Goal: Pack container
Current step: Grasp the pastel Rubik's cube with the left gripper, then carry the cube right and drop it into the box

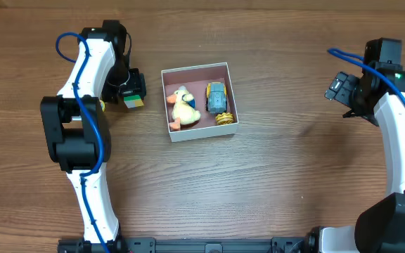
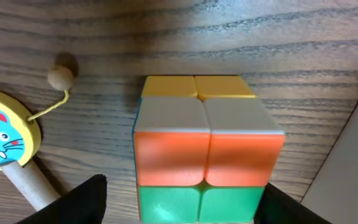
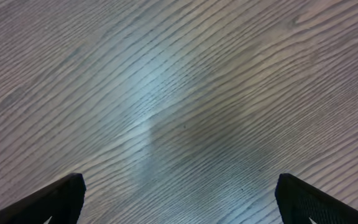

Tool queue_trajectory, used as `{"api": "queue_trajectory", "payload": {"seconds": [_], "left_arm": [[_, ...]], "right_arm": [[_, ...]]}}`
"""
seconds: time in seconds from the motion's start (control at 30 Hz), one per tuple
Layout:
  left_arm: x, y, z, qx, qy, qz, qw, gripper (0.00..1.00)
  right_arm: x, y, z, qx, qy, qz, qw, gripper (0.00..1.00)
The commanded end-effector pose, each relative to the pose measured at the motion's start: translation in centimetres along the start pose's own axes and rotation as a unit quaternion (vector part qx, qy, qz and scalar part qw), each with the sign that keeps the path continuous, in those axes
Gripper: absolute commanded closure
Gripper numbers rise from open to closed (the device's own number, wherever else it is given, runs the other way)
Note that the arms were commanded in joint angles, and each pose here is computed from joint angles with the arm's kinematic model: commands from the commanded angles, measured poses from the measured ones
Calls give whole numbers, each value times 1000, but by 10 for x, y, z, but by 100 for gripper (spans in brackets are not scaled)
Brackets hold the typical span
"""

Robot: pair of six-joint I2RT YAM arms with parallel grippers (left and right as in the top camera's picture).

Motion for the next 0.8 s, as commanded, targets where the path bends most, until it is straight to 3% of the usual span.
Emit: {"api": "queue_trajectory", "payload": {"seconds": [0.0,0.17,0.23,0.4,0.57,0.77], "left_arm": [[-1,-1,5,-5,-5,4,1000,33],[-1,1,5,-5,-16,3,1000,41],[-2,9,6,-7,-18,2,1000,52],[-6,75,15,-49,-31,2,998,67],[-25,142,12,-107,-44,-57,992,69],[-115,182,-11,-145,-177,-89,969,63]], "right_arm": [[0,2,2,-6,-6,2,1000,0],[0,2,2,-6,-6,2,1000,0],[0,2,2,-6,-6,2,1000,0],[0,2,2,-6,-7,2,1000,0],[0,2,2,-6,-6,2,1000,0],[0,2,2,-6,-6,2,1000,0]]}}
Point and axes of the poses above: each gripper's point midway between its finger pads, its own y axis back along the fingers, its own x axis along the line the jaws close on, z = x × y, the point moved 6 cm from there along y, back along the fingers, and after that the axes turned 15 degrees about -y, right-handed, at the moved point
